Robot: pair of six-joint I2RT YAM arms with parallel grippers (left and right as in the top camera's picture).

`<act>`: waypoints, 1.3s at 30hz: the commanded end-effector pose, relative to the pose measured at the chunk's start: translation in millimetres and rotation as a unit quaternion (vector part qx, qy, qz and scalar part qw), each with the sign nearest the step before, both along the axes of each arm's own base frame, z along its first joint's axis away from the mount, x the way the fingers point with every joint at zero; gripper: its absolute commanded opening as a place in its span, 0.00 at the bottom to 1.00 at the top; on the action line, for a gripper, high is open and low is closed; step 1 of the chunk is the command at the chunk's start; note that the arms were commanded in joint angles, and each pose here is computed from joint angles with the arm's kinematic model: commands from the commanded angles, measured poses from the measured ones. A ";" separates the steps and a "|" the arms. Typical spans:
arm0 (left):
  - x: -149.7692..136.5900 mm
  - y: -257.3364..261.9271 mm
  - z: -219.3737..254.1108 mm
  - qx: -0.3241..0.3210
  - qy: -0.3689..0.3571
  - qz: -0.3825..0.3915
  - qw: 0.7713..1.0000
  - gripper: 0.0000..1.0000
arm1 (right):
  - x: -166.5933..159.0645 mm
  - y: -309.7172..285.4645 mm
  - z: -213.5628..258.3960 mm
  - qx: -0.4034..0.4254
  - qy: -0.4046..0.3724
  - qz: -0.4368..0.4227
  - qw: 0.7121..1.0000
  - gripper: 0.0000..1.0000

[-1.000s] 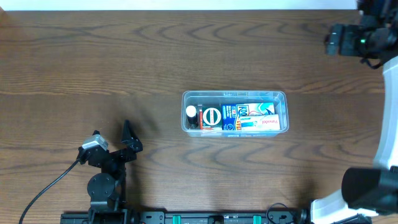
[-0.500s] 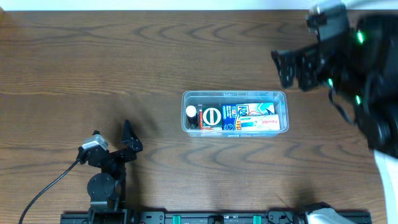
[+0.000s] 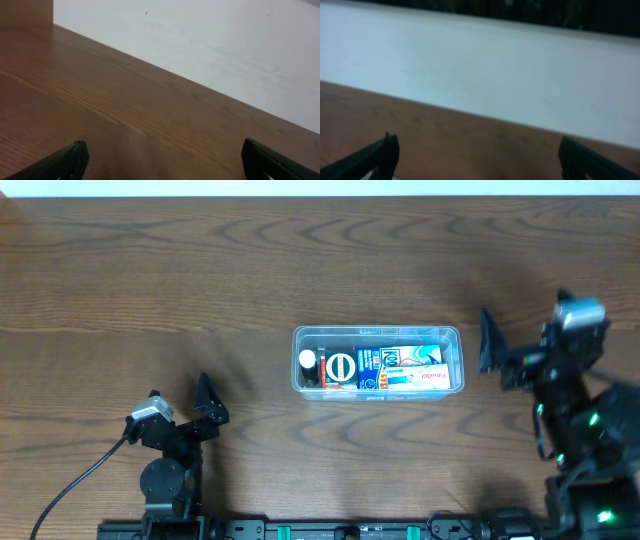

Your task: Pack container

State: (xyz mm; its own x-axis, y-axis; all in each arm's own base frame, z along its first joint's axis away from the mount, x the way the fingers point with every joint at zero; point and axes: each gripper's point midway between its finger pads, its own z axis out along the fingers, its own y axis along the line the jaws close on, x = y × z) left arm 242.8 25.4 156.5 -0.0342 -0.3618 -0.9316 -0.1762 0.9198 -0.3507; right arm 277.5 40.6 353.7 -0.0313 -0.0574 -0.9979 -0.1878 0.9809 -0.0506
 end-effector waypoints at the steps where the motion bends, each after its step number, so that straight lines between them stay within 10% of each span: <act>1: -1.0 3.2 -17.8 0.011 0.027 0.007 1.000 0.98 | -10.3 -7.2 -43.4 -0.002 -0.005 -0.012 1.000 0.99; 16: -1.0 3.2 -17.8 0.011 0.027 0.007 1.000 0.98 | -26.7 -7.2 -175.7 -0.002 -0.015 -0.009 1.000 0.99; 39: -1.0 3.2 -17.9 0.011 0.028 0.007 1.000 0.98 | -32.2 -21.5 -195.0 -0.020 0.010 -0.038 0.999 0.99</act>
